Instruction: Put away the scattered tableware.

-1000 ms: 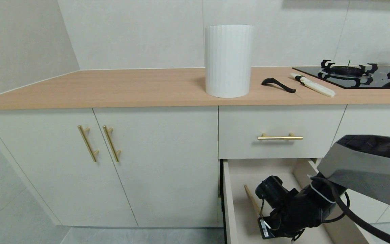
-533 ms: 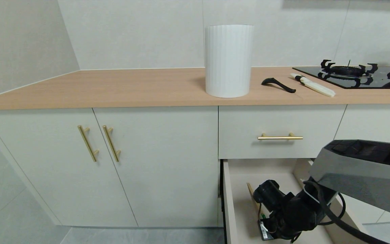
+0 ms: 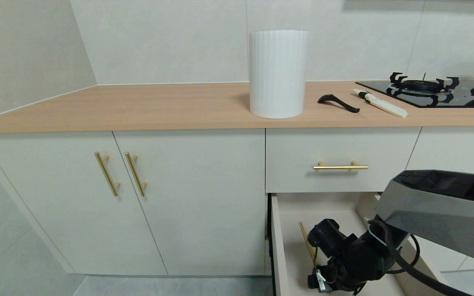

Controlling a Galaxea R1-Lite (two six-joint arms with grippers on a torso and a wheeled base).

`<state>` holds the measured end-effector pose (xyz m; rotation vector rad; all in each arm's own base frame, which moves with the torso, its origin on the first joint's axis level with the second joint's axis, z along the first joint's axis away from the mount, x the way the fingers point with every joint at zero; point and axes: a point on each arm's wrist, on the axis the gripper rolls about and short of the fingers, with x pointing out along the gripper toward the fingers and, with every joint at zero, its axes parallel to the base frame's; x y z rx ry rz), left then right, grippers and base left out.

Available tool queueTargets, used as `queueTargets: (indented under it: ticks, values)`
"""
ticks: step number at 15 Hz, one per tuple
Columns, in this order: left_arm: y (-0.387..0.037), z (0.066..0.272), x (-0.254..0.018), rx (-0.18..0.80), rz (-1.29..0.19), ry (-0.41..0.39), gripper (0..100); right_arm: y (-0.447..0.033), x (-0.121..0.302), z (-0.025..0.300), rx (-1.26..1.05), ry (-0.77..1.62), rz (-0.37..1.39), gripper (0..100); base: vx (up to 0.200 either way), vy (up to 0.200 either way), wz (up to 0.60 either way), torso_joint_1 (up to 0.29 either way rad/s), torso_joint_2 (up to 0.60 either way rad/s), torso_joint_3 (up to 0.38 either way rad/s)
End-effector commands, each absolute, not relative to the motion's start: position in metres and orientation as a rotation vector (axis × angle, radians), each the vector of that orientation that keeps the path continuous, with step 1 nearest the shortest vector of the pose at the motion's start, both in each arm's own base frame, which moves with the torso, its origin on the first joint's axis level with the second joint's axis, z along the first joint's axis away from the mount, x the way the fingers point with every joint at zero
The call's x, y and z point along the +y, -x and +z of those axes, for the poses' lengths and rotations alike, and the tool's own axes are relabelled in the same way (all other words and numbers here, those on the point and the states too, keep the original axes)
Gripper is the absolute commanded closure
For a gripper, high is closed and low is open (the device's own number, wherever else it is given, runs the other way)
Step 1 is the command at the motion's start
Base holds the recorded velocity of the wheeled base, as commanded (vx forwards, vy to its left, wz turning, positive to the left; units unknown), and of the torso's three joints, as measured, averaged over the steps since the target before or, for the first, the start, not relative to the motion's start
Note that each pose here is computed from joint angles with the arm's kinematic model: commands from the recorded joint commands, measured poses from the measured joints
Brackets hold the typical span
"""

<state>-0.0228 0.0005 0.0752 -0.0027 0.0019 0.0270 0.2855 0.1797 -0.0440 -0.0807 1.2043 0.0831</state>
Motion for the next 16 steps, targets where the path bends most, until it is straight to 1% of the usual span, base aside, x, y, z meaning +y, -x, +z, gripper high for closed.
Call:
queueTargets:
  ticks: [1, 3, 4, 6, 7, 8, 9, 10, 12, 16]
  values:
    - [0.023, 0.075, 0.000, 0.003, 0.028, 0.003, 0, -0.285, 0.179, -0.042, 1.201, 0.081, 0.083, 0, 0.000, 0.000, 0.00, 0.000, 0.00, 0.000]
    - [0.023, 0.075, 0.000, 0.001, 0.028, 0.003, 0, -0.285, 0.176, -0.023, 1.166, 0.054, 0.089, 0, 0.000, 0.000, 0.00, 0.000, 0.00, 0.000]
    - [0.023, 0.075, 0.000, 0.001, 0.028, 0.003, 0, -0.282, 0.171, 0.000, 1.122, 0.026, 0.100, 0, 0.000, 0.000, 0.00, 0.000, 0.00, 0.000]
    - [0.023, 0.075, 0.000, 0.001, 0.028, 0.003, 0, -0.272, 0.163, 0.030, 1.059, 0.013, 0.123, 0, 0.000, 0.000, 0.00, 0.000, 0.00, 0.000]
    - [0.023, 0.075, 0.000, 0.003, 0.028, 0.003, 0, -0.270, 0.159, 0.042, 1.026, 0.008, 0.128, 0, 0.000, 0.000, 0.00, 0.000, 0.00, 0.000]
    - [0.023, 0.075, 0.000, 0.003, 0.028, 0.003, 0, -0.270, 0.159, 0.042, 1.026, 0.008, 0.128, 0, 0.000, 0.000, 0.00, 0.000, 0.00, 0.000]
    - [0.023, 0.075, 0.000, 0.001, 0.028, 0.003, 0, -0.265, 0.144, 0.071, 0.945, 0.000, 0.137, 0, 0.000, 0.000, 0.00, 0.000, 0.00, 0.000]
    - [0.023, 0.075, 0.000, 0.003, 0.028, 0.003, 0, -0.261, 0.133, 0.090, 0.885, -0.010, 0.134, 0, 0.000, 0.000, 0.00, 0.000, 0.00, 0.000]
    - [0.023, 0.075, 0.000, 0.003, 0.028, 0.003, 0, -0.257, 0.113, 0.116, 0.799, 0.004, 0.128, 0, 0.000, 0.000, 0.00, 0.000, 0.00, 0.000]
    - [0.023, 0.075, 0.000, 0.003, 0.028, 0.003, 0, -0.258, 0.089, 0.135, 0.729, 0.001, 0.086, 0, 0.000, 0.000, 0.00, 0.000, 0.00, 0.000]
